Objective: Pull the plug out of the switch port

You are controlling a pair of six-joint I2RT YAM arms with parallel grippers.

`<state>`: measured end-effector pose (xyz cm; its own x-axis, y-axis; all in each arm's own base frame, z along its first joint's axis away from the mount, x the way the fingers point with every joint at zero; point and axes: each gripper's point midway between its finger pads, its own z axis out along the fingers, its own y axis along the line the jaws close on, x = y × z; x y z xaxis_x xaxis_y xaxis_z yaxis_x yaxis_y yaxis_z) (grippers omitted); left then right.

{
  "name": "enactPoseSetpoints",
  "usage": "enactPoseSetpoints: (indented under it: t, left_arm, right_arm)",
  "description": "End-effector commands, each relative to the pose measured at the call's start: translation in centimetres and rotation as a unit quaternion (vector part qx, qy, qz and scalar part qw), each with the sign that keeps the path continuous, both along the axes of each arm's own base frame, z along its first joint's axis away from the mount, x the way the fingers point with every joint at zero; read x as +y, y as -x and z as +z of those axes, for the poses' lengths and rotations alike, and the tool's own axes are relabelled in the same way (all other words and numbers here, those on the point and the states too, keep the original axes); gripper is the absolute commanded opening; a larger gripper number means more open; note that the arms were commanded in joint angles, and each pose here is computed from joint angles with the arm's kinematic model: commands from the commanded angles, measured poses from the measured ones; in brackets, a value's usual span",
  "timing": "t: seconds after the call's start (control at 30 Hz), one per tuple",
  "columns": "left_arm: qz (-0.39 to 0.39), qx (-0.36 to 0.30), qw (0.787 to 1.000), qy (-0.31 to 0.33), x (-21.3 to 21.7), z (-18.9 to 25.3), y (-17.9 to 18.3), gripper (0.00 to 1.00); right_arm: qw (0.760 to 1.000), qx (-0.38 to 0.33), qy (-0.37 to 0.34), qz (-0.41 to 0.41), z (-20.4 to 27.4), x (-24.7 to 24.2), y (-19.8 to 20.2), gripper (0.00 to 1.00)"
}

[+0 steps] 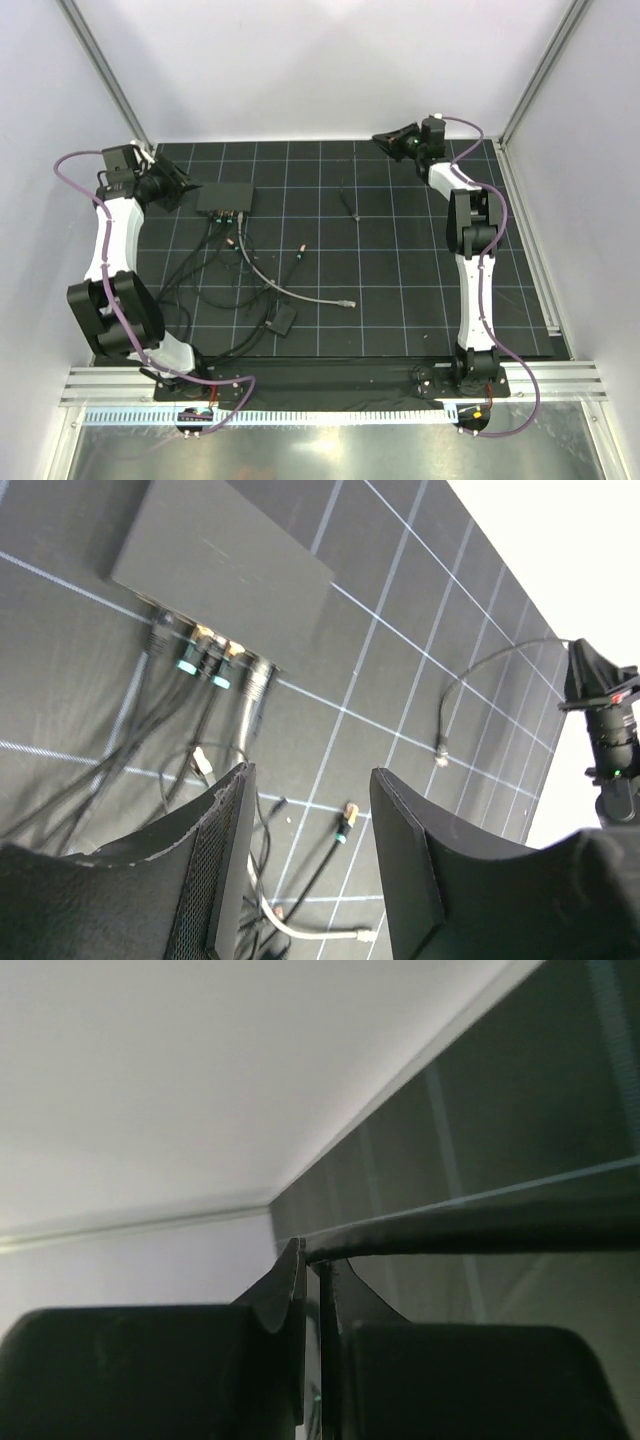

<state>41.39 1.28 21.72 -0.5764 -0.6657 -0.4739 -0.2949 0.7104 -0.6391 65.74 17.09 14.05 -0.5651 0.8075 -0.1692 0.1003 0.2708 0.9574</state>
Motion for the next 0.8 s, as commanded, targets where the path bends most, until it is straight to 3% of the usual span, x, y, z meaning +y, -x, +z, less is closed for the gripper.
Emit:
enactPoseSetpoints:
  t: [0.0,0.13,0.2,0.33,0.37,0.47,0.5,0.53,0.6,0.63,0.77]
  left_arm:
    - [-0.009,-0.041,0.999,0.013,0.0,1.3,-1.6,0.53]
    - [0.007,-0.04,0.999,-0.006,0.9,0.4,-1.9,0.54]
    - [0.009,-0.037,0.999,-0.013,1.1,-0.2,-2.0,0.54]
    - [0.008,-0.027,0.999,-0.034,1.7,-1.3,-2.1,0.54]
    - [0.005,-0.027,0.999,-0.041,1.8,-1.5,-2.1,0.54]
    - [0.005,-0.024,0.998,-0.061,2.5,-1.9,-2.1,0.54]
    - [0.007,-0.024,0.997,-0.066,2.8,-1.9,-2.2,0.54]
    - [0.008,-0.024,0.997,-0.071,3.1,-1.9,-2.2,0.54]
    - [0.006,-0.023,0.997,-0.075,3.5,-2.2,-2.4,0.54]
    - [0.009,-0.02,0.997,-0.072,3.9,-2.6,-2.3,0.54]
    - [0.006,-0.01,0.999,-0.033,4.3,-4.1,-2.8,0.54]
  right_arm:
    - [0.996,0.043,0.077,-0.027,-4.0,-2.4,-1.0,0.01]
    - [0.988,0.094,0.113,-0.05,-7.1,-4.4,-0.7,0.05]
    - [0.983,0.103,0.133,-0.075,-7.6,-5.7,-0.7,0.12]
    - [0.978,0.111,0.161,-0.077,-8.1,-6.2,-0.1,0.38]
    - [0.976,0.112,0.167,-0.078,-7.6,-6.3,0.1,0.49]
    - [0.967,0.11,0.217,-0.077,-6.4,-6.3,1.1,0.67]
    - [0.963,0.105,0.235,-0.076,-5.5,-6.1,1.3,0.68]
    - [0.952,0.109,0.276,-0.071,-5.6,-5.9,2.1,0.7]
    - [0.933,0.089,0.338,-0.084,-2.9,-5.6,2.6,0.95]
    - [0.909,0.074,0.402,-0.076,-2.3,-4.2,3.5,1.0]
    - [0.851,0.018,0.519,-0.074,2.2,-0.4,5.2,1.0]
